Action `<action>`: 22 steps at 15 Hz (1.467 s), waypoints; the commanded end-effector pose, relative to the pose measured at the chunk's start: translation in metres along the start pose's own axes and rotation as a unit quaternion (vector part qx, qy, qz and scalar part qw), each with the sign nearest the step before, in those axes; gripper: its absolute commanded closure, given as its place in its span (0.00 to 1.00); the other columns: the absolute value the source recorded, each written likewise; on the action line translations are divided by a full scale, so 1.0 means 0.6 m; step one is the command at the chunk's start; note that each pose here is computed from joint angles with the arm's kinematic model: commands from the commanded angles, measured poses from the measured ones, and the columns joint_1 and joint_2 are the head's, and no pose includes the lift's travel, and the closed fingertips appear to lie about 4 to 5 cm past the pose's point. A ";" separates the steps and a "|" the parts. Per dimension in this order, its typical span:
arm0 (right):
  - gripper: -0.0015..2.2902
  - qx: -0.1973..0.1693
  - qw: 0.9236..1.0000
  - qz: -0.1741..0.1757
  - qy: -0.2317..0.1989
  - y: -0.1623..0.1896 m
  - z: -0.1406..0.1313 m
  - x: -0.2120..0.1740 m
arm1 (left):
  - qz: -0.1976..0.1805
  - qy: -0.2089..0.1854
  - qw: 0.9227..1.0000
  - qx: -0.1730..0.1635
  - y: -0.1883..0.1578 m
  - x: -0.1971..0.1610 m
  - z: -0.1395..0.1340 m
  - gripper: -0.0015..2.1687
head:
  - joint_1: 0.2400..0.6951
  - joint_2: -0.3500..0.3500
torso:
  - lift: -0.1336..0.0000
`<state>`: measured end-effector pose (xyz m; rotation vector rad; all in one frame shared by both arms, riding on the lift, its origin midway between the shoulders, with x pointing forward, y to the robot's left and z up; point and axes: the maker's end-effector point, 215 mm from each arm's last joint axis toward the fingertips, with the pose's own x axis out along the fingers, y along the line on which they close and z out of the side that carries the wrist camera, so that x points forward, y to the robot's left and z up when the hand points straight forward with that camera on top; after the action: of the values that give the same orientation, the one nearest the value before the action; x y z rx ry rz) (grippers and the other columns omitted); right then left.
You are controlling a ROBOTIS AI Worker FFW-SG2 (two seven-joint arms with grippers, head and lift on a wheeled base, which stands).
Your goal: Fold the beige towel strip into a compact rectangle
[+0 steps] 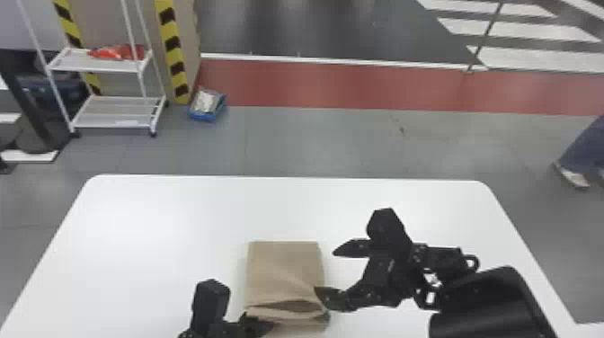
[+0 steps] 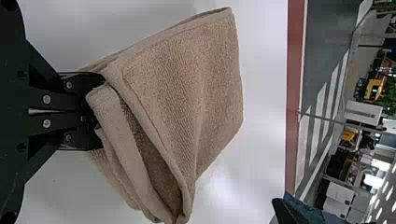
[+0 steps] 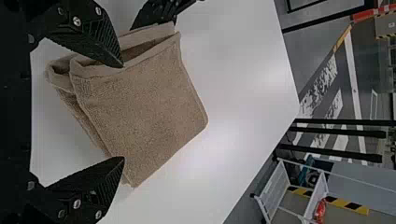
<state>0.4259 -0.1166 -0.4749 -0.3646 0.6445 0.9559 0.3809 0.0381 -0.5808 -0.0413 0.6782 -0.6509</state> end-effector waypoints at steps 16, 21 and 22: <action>0.05 0.067 0.960 -0.203 -0.182 -0.192 0.051 -0.214 | 0.162 -0.199 0.965 0.048 0.186 -0.323 0.293 0.00 | 1.00 0.47 | 1.00; 0.06 0.092 0.925 -0.266 -0.255 -0.207 0.062 -0.298 | 0.209 -0.305 0.926 0.076 0.158 -0.332 0.381 0.01 | 1.00 0.40 | 1.00; 0.06 0.087 0.918 -0.276 -0.272 -0.199 0.068 -0.309 | 0.220 -0.331 0.914 0.079 0.146 -0.334 0.397 0.01 | 1.00 0.39 | 1.00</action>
<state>0.4724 -0.2784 -0.3305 -0.1019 0.1391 0.4172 0.4524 0.1994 -0.3119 0.0437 0.0337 -0.2148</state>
